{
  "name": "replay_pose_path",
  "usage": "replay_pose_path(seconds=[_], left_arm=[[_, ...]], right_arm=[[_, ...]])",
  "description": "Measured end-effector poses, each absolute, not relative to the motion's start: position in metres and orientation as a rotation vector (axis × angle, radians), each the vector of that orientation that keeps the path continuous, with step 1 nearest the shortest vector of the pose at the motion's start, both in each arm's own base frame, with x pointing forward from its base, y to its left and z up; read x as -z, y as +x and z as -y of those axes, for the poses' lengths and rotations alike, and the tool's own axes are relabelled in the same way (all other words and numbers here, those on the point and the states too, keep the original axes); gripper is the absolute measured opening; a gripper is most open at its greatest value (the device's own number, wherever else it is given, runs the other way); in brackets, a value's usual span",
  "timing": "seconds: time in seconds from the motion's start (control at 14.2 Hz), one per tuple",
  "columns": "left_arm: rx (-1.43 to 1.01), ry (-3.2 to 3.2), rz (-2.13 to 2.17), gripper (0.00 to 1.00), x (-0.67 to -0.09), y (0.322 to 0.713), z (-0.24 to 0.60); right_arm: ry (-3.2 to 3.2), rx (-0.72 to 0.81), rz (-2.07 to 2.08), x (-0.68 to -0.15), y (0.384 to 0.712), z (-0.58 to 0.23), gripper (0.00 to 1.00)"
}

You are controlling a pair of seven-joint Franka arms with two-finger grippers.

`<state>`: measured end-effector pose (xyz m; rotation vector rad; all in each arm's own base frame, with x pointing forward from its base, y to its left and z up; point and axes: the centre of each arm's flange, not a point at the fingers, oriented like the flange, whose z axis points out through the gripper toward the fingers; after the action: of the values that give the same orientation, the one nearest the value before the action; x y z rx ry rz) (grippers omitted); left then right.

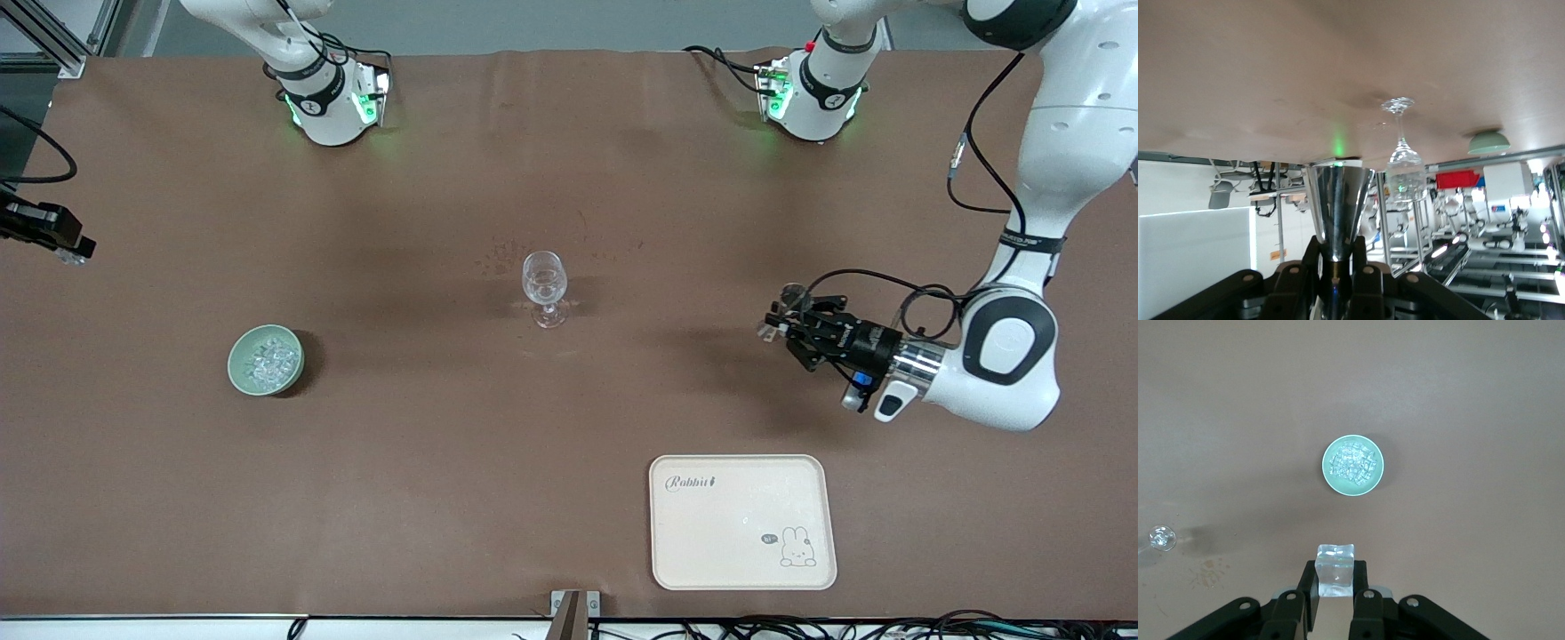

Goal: Pour wine and add ice with both arms
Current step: 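Carry the metal jigger over the wine glass with the left gripper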

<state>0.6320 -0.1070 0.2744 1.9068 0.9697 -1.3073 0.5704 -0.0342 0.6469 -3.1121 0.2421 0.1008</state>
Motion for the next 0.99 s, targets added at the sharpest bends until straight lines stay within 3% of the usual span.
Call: replay_pose_path(seconds=[0.35, 0.99], left_arm=[[1.29, 1.914, -1.084, 0.21, -0.314, 0.618, 0.204], [1.247, 1.875, -1.213, 0.21, -0.33, 0.583, 0.307]], right_arm=[[-3.115, -0.097, -0.233, -0.647, 0.571, 0.031, 0.24], [-3.118, -0.095, -0.219, -0.647, 0.571, 0.026, 0.24]])
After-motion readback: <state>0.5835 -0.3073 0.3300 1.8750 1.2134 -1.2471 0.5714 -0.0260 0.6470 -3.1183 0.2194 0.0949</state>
